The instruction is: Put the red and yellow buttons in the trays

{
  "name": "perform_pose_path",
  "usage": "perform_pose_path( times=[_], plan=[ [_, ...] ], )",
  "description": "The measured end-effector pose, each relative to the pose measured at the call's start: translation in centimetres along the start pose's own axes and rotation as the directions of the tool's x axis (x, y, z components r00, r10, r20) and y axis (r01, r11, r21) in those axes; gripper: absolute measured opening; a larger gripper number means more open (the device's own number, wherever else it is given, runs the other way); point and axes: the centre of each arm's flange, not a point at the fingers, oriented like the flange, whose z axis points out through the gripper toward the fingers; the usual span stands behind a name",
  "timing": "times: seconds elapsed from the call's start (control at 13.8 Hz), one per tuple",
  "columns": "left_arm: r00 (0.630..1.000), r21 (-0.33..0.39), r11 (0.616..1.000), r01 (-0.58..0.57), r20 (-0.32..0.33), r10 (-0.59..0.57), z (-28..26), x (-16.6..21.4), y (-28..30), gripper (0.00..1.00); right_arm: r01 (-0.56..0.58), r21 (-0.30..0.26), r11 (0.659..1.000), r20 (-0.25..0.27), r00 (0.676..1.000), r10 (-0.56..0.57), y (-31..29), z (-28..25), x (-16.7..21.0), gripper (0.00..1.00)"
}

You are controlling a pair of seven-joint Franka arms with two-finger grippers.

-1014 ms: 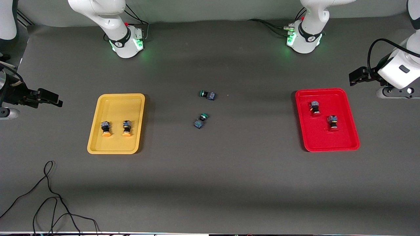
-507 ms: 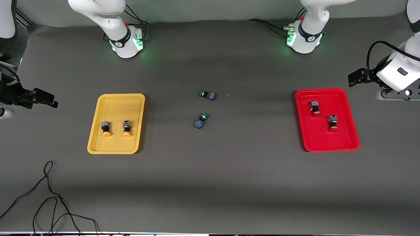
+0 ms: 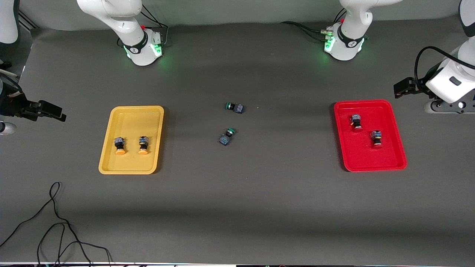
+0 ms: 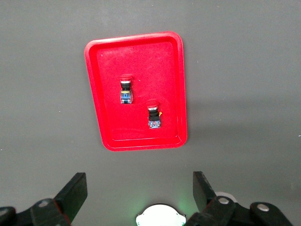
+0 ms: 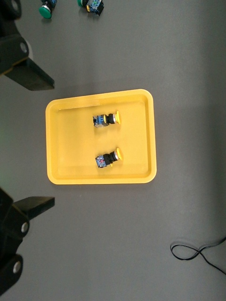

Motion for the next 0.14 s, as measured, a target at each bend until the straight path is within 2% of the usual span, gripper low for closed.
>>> perform_pose_path(
  times=[0.14],
  plan=[
    [1.0,0.0,1.0,0.0,0.0,0.0,0.0,0.0,0.0,1.0,-0.001,-0.001,1.0,0.0,1.0,0.001,0.0,0.0,0.0,1.0]
  ],
)
